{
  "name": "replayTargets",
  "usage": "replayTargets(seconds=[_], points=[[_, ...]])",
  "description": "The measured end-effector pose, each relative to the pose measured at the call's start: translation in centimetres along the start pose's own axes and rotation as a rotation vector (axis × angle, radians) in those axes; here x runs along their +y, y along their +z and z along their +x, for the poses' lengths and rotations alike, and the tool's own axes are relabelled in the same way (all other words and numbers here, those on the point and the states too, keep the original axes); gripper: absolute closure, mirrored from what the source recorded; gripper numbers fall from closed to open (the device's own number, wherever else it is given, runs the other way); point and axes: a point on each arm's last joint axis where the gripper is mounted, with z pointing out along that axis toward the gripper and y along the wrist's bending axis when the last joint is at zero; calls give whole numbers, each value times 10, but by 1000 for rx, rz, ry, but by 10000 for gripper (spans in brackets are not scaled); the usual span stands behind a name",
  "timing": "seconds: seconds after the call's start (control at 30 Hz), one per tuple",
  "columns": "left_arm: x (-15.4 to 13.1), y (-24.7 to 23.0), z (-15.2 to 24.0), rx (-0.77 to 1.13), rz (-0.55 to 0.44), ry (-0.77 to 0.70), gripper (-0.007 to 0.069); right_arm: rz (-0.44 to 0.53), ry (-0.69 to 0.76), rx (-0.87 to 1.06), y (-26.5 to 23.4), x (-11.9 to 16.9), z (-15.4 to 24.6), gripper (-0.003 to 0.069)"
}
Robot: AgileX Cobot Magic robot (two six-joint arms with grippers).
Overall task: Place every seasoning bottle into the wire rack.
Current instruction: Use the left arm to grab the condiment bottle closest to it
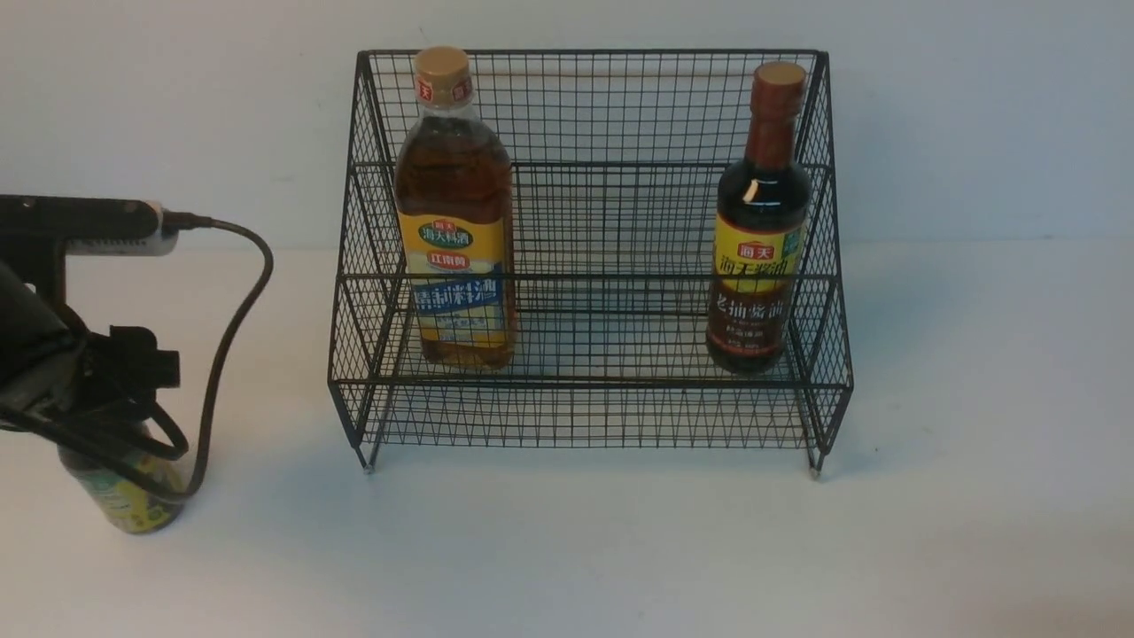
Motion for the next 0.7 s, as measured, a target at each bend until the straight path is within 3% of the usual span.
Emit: replayTargets(seconds=[0.7], points=[[-16, 38, 7, 50, -54, -5, 40, 0, 0, -1, 0, 0, 0, 674]])
